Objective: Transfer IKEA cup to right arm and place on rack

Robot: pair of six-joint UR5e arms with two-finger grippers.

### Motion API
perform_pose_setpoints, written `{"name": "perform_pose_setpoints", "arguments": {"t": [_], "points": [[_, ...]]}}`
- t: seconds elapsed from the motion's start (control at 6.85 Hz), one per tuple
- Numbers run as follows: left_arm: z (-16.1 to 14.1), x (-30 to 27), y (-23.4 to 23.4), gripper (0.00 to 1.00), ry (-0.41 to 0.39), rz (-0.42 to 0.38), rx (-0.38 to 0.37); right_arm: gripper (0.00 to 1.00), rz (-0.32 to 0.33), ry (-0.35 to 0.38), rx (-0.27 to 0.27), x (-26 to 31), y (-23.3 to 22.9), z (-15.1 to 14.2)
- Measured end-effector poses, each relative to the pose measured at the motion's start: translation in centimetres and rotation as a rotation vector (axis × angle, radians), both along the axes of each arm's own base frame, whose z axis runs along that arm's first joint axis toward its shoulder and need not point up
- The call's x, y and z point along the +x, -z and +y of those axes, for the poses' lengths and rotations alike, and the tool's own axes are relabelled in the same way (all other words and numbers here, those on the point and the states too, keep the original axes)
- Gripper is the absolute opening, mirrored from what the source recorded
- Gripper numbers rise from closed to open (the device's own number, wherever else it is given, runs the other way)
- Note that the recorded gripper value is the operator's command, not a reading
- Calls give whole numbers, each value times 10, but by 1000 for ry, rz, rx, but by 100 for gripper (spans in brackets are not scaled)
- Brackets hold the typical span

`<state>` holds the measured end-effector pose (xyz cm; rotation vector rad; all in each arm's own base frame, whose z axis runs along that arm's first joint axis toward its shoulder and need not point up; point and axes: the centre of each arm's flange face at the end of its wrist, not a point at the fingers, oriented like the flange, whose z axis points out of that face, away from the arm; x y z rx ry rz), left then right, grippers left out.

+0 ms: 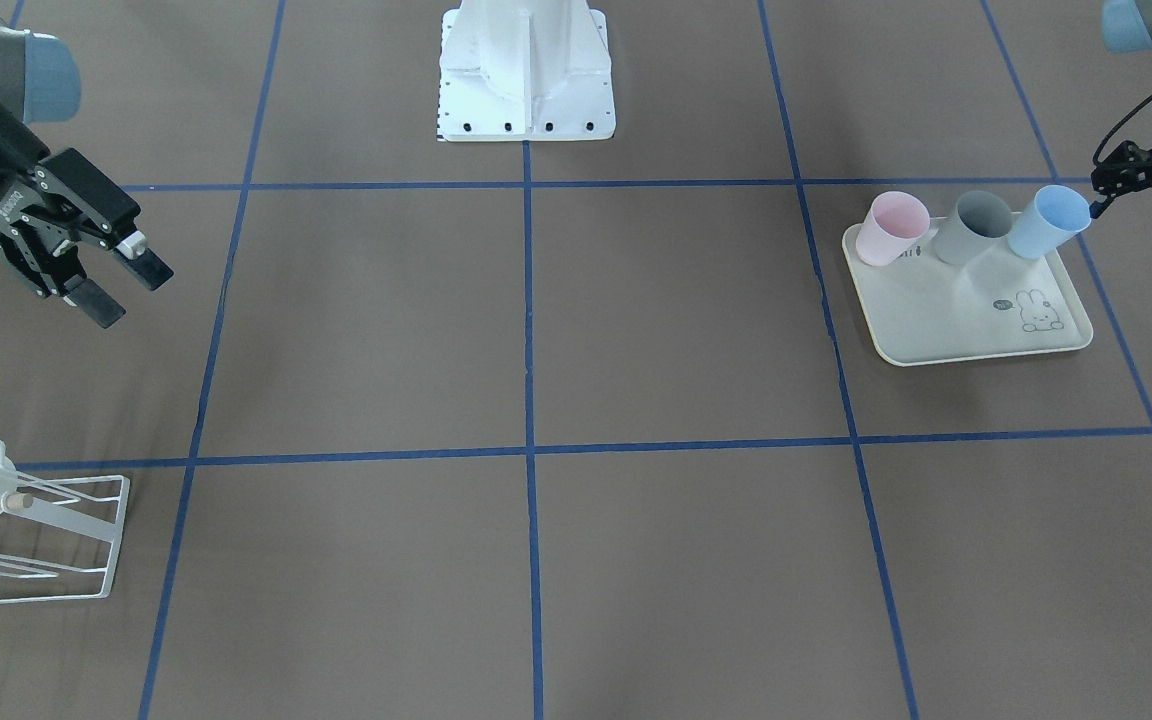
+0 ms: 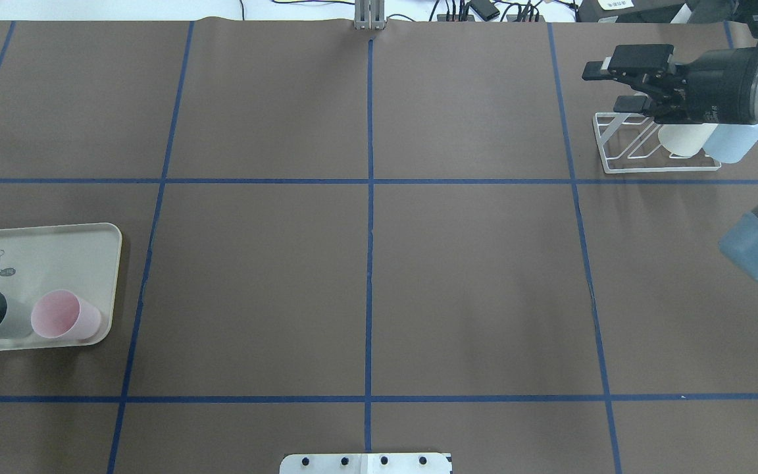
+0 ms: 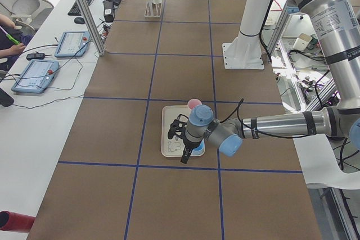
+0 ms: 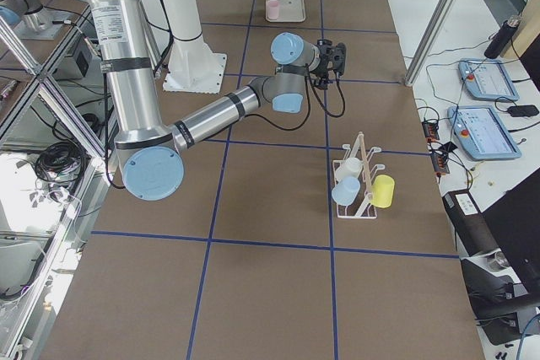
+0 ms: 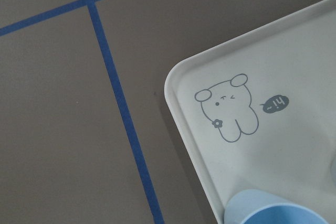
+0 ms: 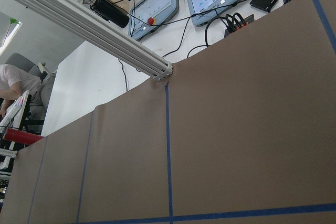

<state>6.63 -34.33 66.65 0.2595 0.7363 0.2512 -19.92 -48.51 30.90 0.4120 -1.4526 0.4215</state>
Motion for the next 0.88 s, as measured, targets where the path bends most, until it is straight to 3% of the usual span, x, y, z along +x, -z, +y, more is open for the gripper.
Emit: {"name": "perform_pose_setpoints", "arguments": {"t": [0.58,0.73,0.88], "points": [[4,16,-3,100,-48,-1,-6,100,-5,18,-7,-9,0,4],[5,21,-3,93,-63,1,-7,100,-5,19,-9,-9,-1,4],[6,24,-3,72,-75,8,-11,100,-5,19,-10,-8,-1,5]]}}
